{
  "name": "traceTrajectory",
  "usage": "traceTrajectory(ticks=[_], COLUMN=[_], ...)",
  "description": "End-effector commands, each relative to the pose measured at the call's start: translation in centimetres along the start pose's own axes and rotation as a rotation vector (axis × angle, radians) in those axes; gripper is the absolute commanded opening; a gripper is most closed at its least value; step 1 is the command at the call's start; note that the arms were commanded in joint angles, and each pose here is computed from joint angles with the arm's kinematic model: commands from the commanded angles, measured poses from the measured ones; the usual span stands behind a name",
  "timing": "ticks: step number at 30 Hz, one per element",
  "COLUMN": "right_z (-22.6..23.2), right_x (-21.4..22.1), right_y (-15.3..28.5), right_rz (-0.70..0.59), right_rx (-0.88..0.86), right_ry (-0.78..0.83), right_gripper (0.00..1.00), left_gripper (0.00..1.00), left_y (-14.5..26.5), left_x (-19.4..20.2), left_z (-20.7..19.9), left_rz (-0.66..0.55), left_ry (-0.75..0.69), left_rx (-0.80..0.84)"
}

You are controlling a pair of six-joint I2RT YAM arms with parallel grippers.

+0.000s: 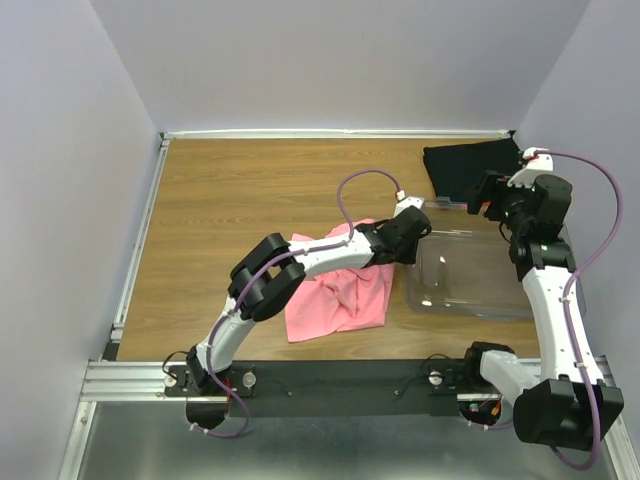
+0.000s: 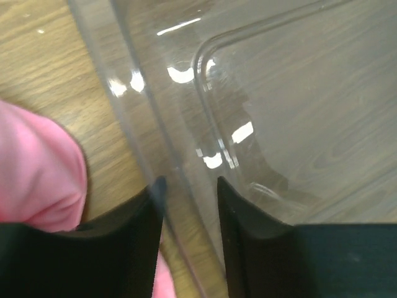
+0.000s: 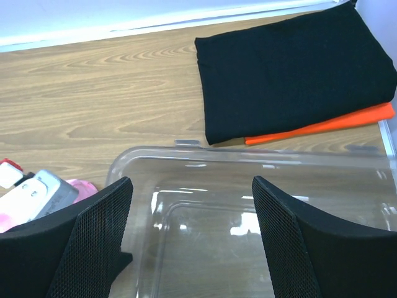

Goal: Fold and stack the t-shirts
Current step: Flatten the tshirt out

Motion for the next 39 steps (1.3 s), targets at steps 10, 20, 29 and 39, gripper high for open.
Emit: traceTrajectory(ticks=[10,20,29,39], right_z=[0.0,3.2,6.0,6.4], right_x=[-0.4,-1.2,-1.5,-2.0], right_y=[0.5,2.8,5.5,6.3], right_rz=[-0.033,-0.082,-0.086,-0.091], right_rx=[0.001,-0.326,-0.645,-0.684], right_ry=[-0.015,0.062,0.127,0.160], right_gripper=[0.85,0.86,0.88,0.89], left_gripper=[0.00,0.00,0.00,0.00], left_y=[2.7,9.3,14.3,19.5], left_x=[-0.9,-4.7,-9.6,-10.7], left_z=[-0.4,0.8,4.7,16.6], left_rz=[-0.053,-0.221,-0.381,-0.586], left_ry=[-0.037,0.127,0.356,0.673], left_rx=[-0.012,0.079,0.158,-0.014])
Point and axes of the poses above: each gripper's point midway between its finger pads, its own y axis back along the fingers, its own z axis along the line the jaws close on, x = y × z, the point moved 8 cm from there along y, back along the fingers, and after that the axes turned 2 degrees about y, right-handed, at the moved point
